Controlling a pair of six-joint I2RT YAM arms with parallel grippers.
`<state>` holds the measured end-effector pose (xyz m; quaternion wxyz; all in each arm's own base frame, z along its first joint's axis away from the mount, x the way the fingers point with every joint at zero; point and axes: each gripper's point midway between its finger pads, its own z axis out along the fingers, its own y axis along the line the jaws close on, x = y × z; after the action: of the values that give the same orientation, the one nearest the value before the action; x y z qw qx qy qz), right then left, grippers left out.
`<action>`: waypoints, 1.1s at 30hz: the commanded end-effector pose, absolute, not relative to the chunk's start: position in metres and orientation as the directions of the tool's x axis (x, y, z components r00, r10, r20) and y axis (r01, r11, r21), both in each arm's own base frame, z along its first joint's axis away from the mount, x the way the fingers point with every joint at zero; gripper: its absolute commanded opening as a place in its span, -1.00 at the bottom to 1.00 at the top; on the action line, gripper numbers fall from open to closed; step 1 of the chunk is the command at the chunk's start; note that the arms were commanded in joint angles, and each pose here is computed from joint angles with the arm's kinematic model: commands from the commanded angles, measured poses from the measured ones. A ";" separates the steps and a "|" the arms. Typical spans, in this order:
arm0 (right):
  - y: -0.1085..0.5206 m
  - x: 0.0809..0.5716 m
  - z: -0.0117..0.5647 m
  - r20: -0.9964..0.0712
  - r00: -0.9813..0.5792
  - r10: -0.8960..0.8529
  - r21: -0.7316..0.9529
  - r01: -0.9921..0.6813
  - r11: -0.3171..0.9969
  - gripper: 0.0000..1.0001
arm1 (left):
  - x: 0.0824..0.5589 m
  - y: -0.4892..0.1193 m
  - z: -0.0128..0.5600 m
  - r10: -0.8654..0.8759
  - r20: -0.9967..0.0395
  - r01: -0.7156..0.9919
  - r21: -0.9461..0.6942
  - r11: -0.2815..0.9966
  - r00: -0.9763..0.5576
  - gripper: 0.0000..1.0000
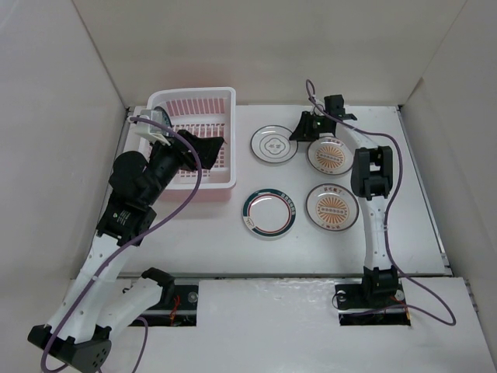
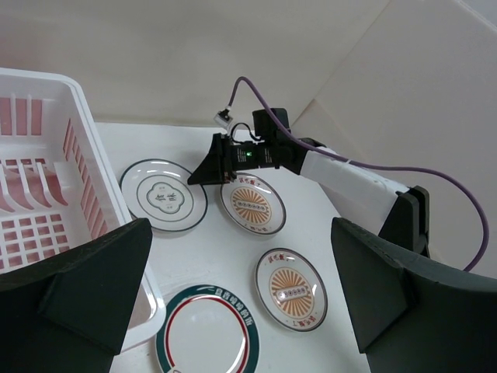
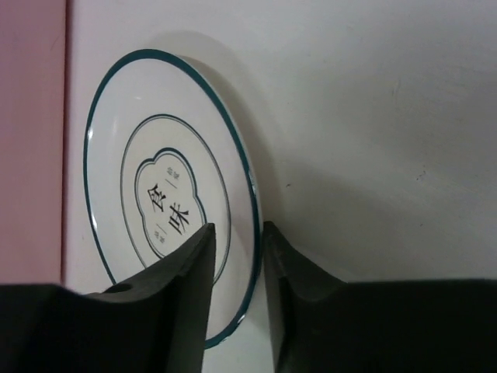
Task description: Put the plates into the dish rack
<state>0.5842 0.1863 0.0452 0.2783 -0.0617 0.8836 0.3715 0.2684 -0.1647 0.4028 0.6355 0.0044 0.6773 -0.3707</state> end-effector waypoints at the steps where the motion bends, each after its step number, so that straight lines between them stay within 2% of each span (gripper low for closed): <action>1: 0.192 0.583 0.039 -0.522 -0.848 0.092 0.628 -0.309 0.715 -0.32 | 0.258 -0.166 0.427 -0.491 -0.859 0.526 -0.488 0.697 -0.147 0.98; 5: 0.191 0.584 0.038 -0.523 -0.847 0.093 0.622 -0.305 0.721 -0.78 | 0.259 -0.164 0.425 -0.490 -0.859 0.515 -0.491 0.703 -0.150 0.98; 6: 0.191 0.584 0.038 -0.523 -0.847 0.093 0.622 -0.305 0.721 -0.96 | 0.259 -0.164 0.425 -0.490 -0.859 0.515 -0.491 0.703 -0.150 0.98; 7: 0.192 0.583 0.033 -0.510 -0.854 0.099 0.629 -0.292 0.721 -1.00 | 0.259 -0.164 0.425 -0.490 -0.859 0.515 -0.491 0.703 -0.150 0.98; 13: 0.205 0.578 0.038 -0.497 -0.862 0.102 0.674 -0.309 0.671 -1.00 | 0.268 -0.165 0.415 -0.484 -0.859 0.489 -0.498 0.717 -0.165 0.98; 17: 0.213 0.578 0.077 -0.530 -0.835 0.147 0.709 -0.341 0.617 -1.00 | 0.273 -0.163 0.412 -0.487 -0.858 0.468 -0.501 0.728 -0.163 0.98; 25: 0.197 0.569 0.211 -0.705 -0.672 0.227 0.621 -0.430 0.655 -1.00 | 0.279 -0.164 0.409 -0.488 -0.858 0.460 -0.502 0.732 -0.161 0.98; 33: 0.174 0.526 0.295 -0.817 -0.523 0.243 0.517 -0.476 0.712 -1.00 | 0.298 -0.175 0.403 -0.494 -0.853 0.466 -0.511 0.723 -0.169 0.98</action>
<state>0.5319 0.1789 0.2358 0.4085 -0.0478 0.8299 0.3770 0.2928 -0.1690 0.3865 0.6255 -0.0123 0.6948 -0.3548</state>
